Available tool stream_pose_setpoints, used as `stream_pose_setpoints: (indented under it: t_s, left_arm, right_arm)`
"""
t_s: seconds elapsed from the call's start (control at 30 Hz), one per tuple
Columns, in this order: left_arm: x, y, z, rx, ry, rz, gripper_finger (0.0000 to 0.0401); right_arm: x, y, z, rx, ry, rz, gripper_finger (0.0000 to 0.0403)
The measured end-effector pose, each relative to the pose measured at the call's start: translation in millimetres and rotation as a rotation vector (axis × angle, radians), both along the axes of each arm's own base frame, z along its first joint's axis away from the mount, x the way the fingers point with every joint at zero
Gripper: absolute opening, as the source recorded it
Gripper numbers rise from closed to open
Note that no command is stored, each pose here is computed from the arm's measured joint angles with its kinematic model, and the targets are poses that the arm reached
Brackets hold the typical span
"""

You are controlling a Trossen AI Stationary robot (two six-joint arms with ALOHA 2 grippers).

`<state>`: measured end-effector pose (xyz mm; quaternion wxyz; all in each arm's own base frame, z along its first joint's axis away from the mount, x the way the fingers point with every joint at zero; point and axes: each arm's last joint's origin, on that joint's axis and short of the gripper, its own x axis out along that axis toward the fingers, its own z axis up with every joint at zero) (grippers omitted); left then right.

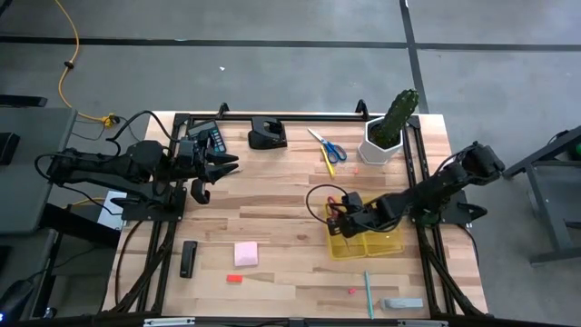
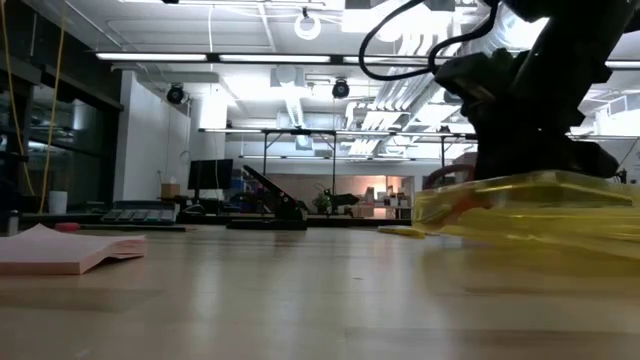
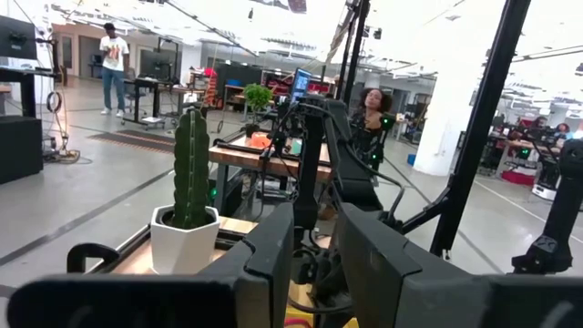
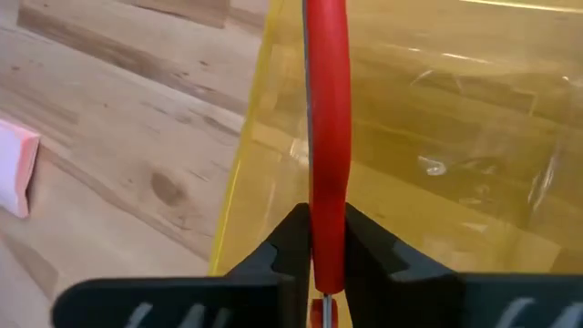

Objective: Pack school essentials
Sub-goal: Put the red scissors into the yellow box, then put the black pencil into the yellow box

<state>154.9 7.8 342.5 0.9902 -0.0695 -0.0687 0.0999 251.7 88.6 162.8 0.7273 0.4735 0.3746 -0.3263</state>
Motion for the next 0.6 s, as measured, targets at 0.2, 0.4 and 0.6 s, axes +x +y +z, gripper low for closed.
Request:
stream_pose_setpoints:
  t_s: [0.2, 0.4, 0.6]
  left_arm:
    - [0, 0, 0, 0.000, 0.000, 0.000, 0.0079]
    - [0, 0, 0, 0.000, 0.001, 0.009, 0.0079]
    - [0, 1, 0, -0.002, 0.001, 0.019, 0.0079]
  right_arm:
    - [0, -1, 0, 0.002, 0.002, 0.000, 0.0063]
    - [-3, -1, 1, 0.022, 0.037, 0.050, 0.0074]
    - [-21, -7, 23, -0.008, 0.065, 0.139, 0.0134]
